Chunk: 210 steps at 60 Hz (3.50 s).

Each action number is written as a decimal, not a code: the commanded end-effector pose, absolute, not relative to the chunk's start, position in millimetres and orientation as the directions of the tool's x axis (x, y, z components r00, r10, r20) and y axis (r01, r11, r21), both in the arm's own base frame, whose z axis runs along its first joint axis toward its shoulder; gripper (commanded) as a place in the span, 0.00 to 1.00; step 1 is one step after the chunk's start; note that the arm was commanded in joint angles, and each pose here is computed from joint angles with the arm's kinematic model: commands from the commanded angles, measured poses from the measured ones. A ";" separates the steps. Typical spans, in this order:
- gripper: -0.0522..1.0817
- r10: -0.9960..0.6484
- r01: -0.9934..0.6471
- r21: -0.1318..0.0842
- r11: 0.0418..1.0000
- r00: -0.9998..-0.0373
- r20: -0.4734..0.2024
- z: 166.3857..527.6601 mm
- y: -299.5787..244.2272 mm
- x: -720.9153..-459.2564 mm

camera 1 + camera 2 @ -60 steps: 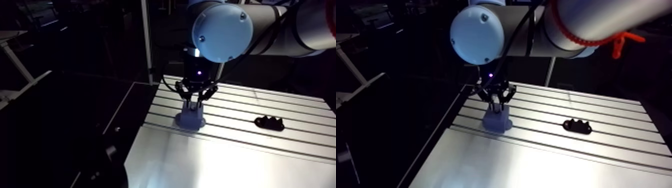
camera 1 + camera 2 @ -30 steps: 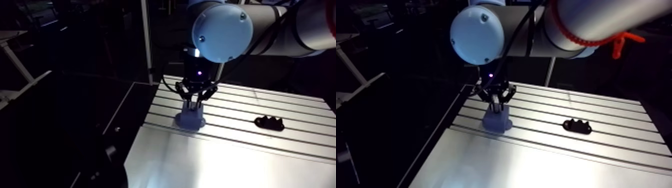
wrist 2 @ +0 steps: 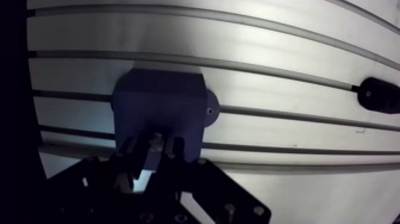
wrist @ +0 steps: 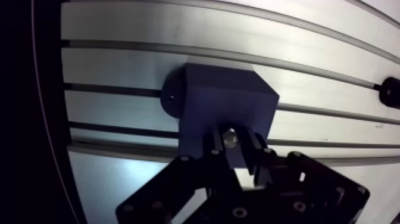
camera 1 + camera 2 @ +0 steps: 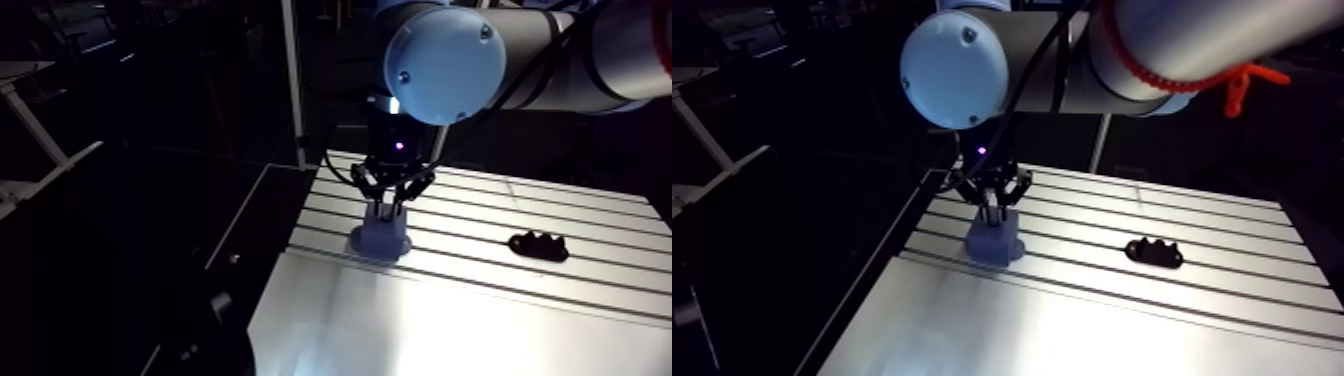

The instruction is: Pick up the M10 bolt and insert it into the hex recess until seated.

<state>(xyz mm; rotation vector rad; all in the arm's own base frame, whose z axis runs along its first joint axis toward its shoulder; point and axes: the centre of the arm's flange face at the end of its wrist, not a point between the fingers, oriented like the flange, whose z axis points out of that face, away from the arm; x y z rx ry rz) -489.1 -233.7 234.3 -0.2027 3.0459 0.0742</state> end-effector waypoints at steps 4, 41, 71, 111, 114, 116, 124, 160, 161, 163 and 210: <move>0.65 -0.130 -0.134 0.041 0.990 -0.987 -0.091 234.1 -233.8 -489.0; 0.65 -0.131 -0.136 0.041 0.990 -0.987 -0.093 233.3 -233.8 -489.1; 0.66 -0.131 -0.136 0.041 0.990 -0.987 -0.095 232.5 -233.9 -489.2; 0.68 -0.173 -0.178 0.036 0.983 -0.980 -0.098 232.3 -234.7 -488.6; 0.68 -0.175 -0.179 0.036 0.983 -0.980 -0.098 232.3 -234.7 -488.6; 0.68 -0.177 -0.181 0.035 0.983 -0.979 -0.098 232.4 -234.7 -488.6; 0.68 -0.190 -0.194 0.034 0.980 -0.977 -0.100 232.2 -234.7 -488.5; 0.68 -0.229 -0.233 0.030 0.972 -0.968 -0.104 230.2 -234.2 -490.2; 0.68 -0.230 -0.235 0.030 0.972 -0.968 -0.103 230.8 -234.3 -490.7; 0.68 -0.231 -0.235 0.031 0.972 -0.968 -0.103 230.8 -234.2 -490.8; 0.68 -0.288 -0.292 0.025 0.956 -0.952 -0.103 231.9 -234.1 -494.2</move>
